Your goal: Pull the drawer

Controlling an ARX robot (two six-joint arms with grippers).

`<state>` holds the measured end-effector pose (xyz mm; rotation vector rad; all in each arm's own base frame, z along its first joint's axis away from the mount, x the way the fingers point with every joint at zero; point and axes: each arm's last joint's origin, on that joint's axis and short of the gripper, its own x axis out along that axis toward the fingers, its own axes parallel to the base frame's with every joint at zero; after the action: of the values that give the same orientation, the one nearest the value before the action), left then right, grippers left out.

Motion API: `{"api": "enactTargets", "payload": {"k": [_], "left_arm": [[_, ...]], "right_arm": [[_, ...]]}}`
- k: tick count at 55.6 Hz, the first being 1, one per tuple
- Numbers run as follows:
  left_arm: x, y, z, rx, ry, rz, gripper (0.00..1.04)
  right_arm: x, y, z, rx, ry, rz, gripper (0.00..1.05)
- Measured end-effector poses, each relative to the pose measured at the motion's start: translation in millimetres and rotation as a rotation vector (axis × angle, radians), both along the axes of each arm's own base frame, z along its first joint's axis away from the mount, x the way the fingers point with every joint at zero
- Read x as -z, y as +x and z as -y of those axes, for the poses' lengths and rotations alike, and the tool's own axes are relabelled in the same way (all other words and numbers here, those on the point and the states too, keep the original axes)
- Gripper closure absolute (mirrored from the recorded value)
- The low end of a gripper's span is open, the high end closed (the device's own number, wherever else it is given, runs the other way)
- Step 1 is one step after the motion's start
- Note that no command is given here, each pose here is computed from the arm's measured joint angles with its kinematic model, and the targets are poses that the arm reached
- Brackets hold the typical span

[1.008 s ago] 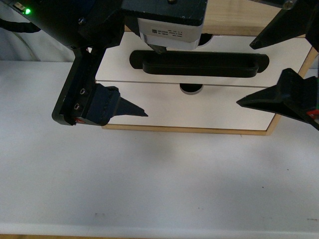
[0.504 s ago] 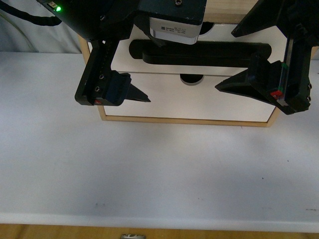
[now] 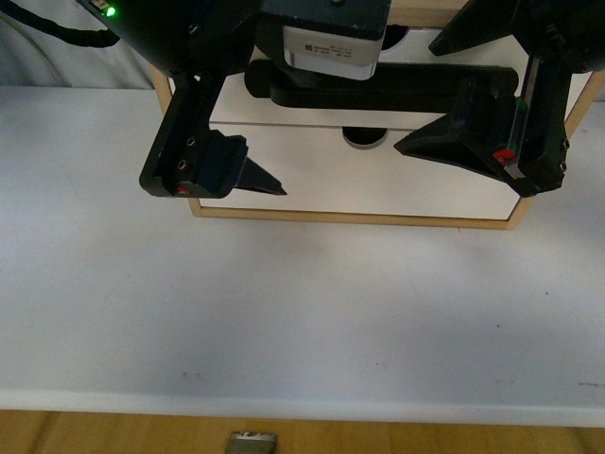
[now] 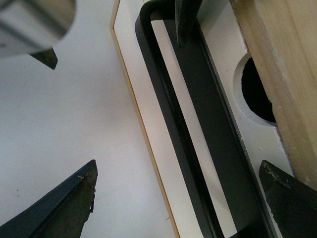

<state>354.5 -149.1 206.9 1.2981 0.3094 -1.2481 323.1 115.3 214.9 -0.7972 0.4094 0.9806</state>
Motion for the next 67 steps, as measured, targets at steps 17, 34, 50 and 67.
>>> {"api": "enactTargets", "payload": {"k": [17,34,50,67], "left_arm": [[6.0,-1.1,0.0,0.002,0.031,0.01,0.07],[8.7,-3.4,-0.5,0.021,0.051,0.004,0.07],[9.1,-3.6,-1.1,0.025,0.055,0.002,0.07],[9.1,-6.5,-1.8,0.039,0.068,-0.01,0.06]], "right_arm": [[2.2,0.8,-0.2,0.003,-0.001,-0.009,0.09],[12.1,2.7,-5.9,-0.005,-0.027,-0.028,0.09],[19.1,5.2,-7.0,-0.01,-0.05,-0.035,0.09],[28.7,4.1,-5.7,-0.028,-0.079,-0.087,0.09]]}}
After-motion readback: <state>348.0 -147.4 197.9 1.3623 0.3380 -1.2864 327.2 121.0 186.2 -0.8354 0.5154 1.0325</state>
